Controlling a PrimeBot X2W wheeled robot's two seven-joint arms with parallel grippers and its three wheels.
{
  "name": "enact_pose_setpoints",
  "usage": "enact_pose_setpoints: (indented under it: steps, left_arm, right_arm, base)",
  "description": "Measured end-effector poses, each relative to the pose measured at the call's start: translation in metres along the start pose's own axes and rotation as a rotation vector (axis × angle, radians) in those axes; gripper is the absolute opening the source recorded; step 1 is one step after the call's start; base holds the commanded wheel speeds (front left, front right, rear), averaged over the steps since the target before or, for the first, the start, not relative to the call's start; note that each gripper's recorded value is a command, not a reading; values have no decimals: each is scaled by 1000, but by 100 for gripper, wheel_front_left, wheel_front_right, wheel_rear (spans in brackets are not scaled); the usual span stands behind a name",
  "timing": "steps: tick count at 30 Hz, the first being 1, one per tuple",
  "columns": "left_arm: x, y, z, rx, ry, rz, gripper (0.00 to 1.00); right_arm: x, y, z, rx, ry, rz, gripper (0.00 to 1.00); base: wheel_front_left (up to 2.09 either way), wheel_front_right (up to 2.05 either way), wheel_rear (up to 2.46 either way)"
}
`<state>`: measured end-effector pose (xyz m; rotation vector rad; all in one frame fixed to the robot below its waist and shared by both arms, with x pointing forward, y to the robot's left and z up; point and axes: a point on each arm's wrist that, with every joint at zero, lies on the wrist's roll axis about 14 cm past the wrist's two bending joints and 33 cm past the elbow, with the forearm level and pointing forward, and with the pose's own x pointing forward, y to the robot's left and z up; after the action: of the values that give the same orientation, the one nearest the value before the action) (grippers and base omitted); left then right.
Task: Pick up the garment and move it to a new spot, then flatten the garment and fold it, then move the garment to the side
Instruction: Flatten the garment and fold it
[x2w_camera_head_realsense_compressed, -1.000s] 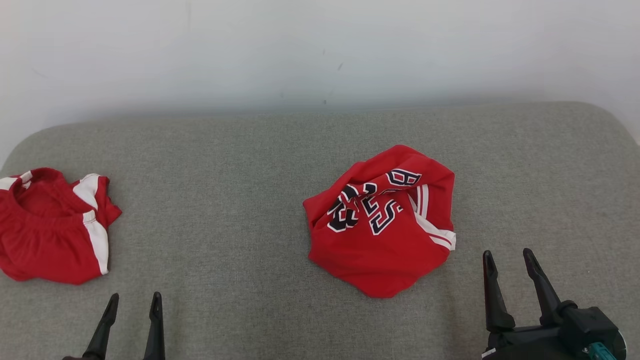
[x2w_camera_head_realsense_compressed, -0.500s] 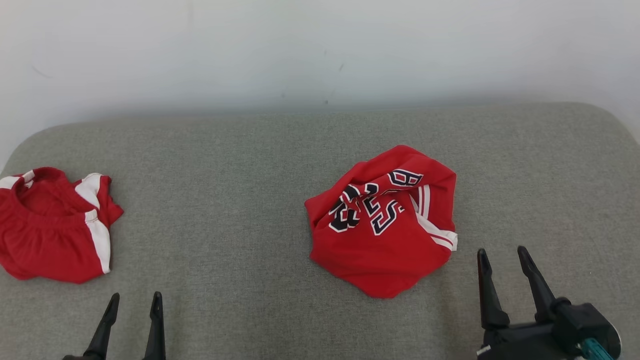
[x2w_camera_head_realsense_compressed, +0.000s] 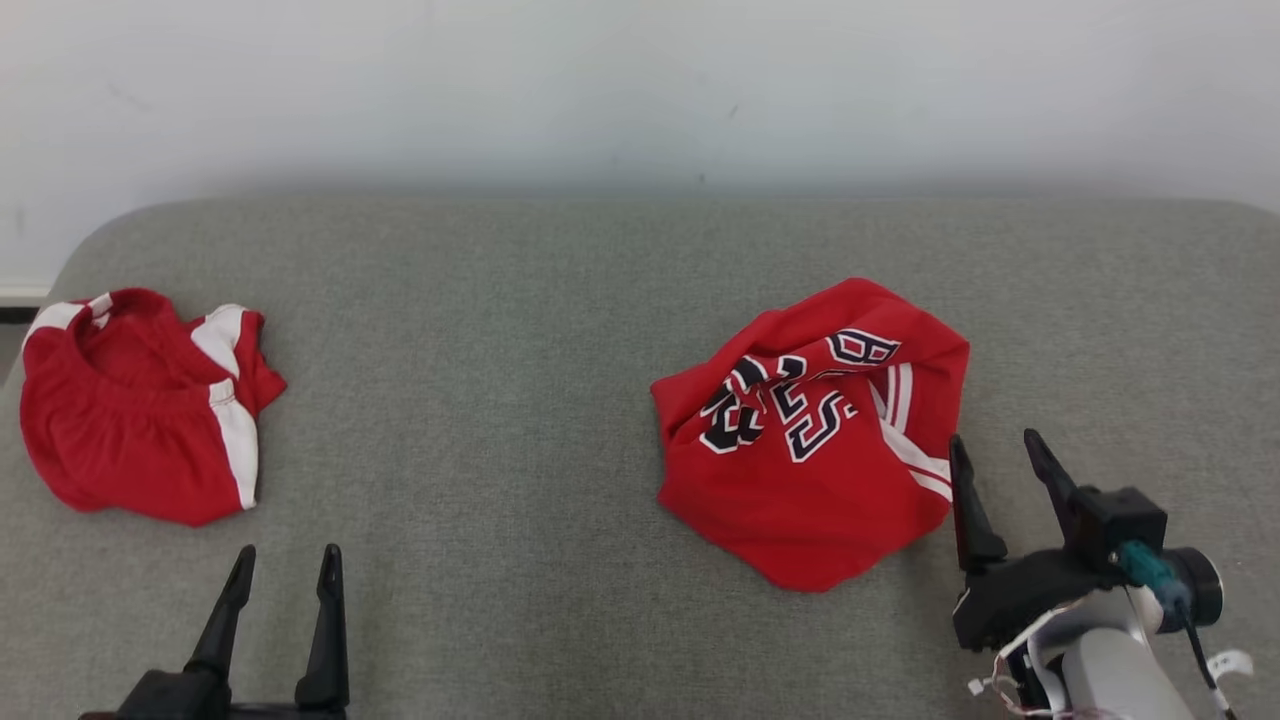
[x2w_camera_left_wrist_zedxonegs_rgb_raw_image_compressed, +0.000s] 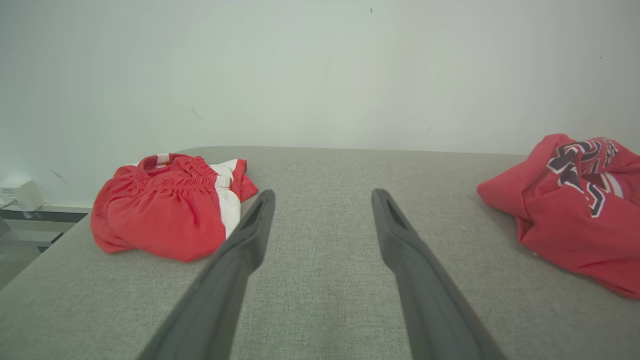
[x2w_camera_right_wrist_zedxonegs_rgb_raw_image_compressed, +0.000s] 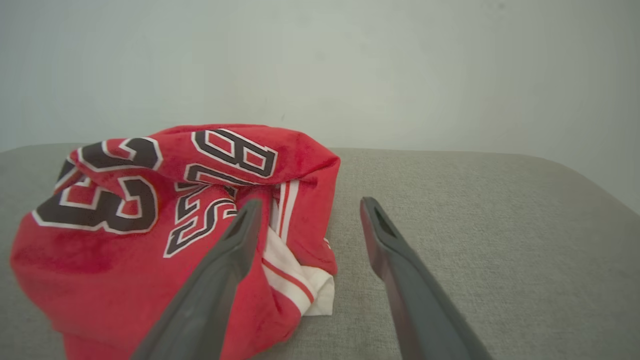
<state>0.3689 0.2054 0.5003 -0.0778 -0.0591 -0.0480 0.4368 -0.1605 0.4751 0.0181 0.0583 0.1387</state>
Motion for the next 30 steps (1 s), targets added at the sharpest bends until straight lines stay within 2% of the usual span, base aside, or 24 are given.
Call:
enact_pose_setpoints:
  steps: [7, 14, 15, 16, 17, 22, 26, 30]
  left_arm:
    - [7, 7, -3, 1, 8, 23, 100]
    - [7, 13, -8, 5, 24, 42, 100]
    - [7, 13, -9, 7, 25, 43, 100]
    - [7, 13, -8, 9, 24, 42, 100]
    - [7, 12, -8, 7, 23, 42, 100]
    - [5, 11, -5, 10, 15, 40, 100]
    - [2, 9, -4, 4, 12, 36, 100]
    - [0, 5, -2, 0, 5, 26, 100]
  right_arm:
    - [21, -6, -40, 18, 143, -14, 100]
    - [22, 6, -84, 56, 294, -1, 100]
    - [21, 9, -89, 69, 311, 0, 78]
    - [22, 11, -88, 73, 313, 5, 29]
    - [23, 13, -87, 75, 311, 10, 0]
    - [25, 25, -73, 93, 266, 33, 0]
    - [27, 29, -40, 83, 151, 54, 0]
    - [12, 36, -18, 75, 58, 80, 0]
  base:
    - [0, 0, 0]
    - [0, 0, 0]
    - [0, 0, 0]
    - [0, 0, 0]
    - [0, 0, 0]
    - [0, 0, 0]
    - [0, 0, 0]
    - [0, 0, 0]
